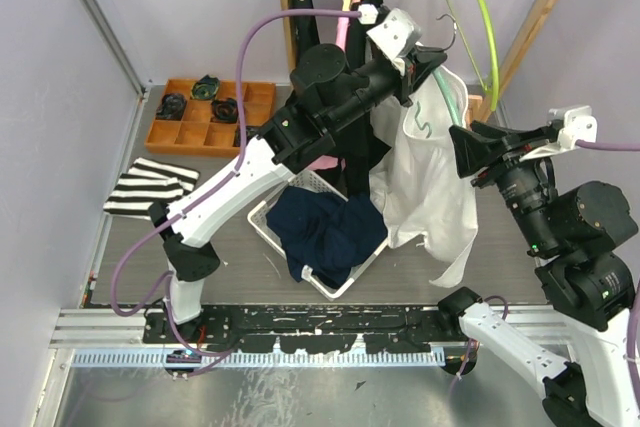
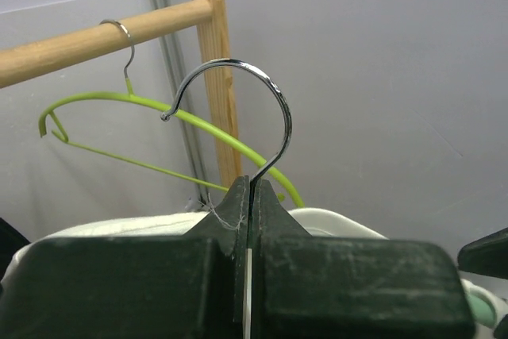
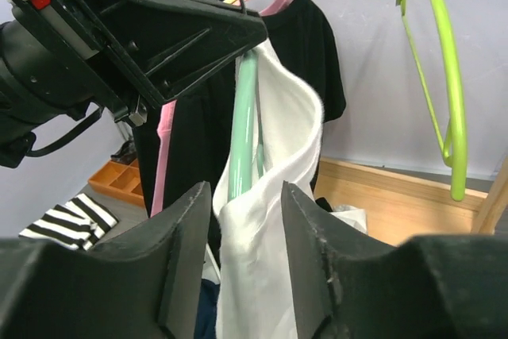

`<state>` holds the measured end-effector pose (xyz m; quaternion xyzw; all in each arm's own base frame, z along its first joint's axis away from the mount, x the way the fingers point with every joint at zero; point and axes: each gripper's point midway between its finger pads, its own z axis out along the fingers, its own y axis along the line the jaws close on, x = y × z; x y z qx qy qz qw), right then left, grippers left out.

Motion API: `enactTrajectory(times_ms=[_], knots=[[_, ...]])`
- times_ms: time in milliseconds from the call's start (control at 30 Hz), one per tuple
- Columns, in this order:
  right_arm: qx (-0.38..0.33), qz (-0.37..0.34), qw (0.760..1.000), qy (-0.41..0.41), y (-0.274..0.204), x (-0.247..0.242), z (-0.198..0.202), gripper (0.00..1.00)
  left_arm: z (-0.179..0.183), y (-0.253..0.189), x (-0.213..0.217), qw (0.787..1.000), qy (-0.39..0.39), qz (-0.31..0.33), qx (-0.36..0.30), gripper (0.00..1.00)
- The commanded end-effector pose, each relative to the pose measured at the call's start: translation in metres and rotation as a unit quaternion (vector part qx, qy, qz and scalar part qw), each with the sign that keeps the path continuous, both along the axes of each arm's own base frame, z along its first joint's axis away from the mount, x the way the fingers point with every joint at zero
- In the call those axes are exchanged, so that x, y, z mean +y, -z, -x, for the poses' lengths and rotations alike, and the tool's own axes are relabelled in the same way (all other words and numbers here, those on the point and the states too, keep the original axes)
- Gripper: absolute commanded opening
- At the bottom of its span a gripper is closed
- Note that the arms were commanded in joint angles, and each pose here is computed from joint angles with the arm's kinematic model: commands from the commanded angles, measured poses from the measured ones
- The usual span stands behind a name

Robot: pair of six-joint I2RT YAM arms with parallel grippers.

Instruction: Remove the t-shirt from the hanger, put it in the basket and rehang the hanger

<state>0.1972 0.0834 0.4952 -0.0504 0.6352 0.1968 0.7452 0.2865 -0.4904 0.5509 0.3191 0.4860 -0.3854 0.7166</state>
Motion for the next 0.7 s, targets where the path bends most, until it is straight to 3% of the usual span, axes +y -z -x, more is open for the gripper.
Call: enactTrajectory(times_ms=[0,200,433,667], knots=[[-0.018,-0.028,0.999,0.033,-0.017,-0.019,0.010,0.53,-0.007,-0.029,0.019,0.999,-0.025,0.044,-0.011,0.00],[0.011,-0.026,0.999,0.040,0.000,-0.022,0.011,0.60,-0.018,-0.039,0.032,0.997,-0.042,0.067,-0.004,0.00],[0.057,-0.013,0.998,0.005,0.035,-0.005,0.008,0.60,-0.033,-0.059,0.051,0.994,-0.070,0.089,-0.008,0.00],[0.055,-0.020,0.998,-0.026,0.045,0.001,0.019,0.60,-0.048,-0.061,0.062,0.991,-0.094,0.092,-0.009,0.00]])
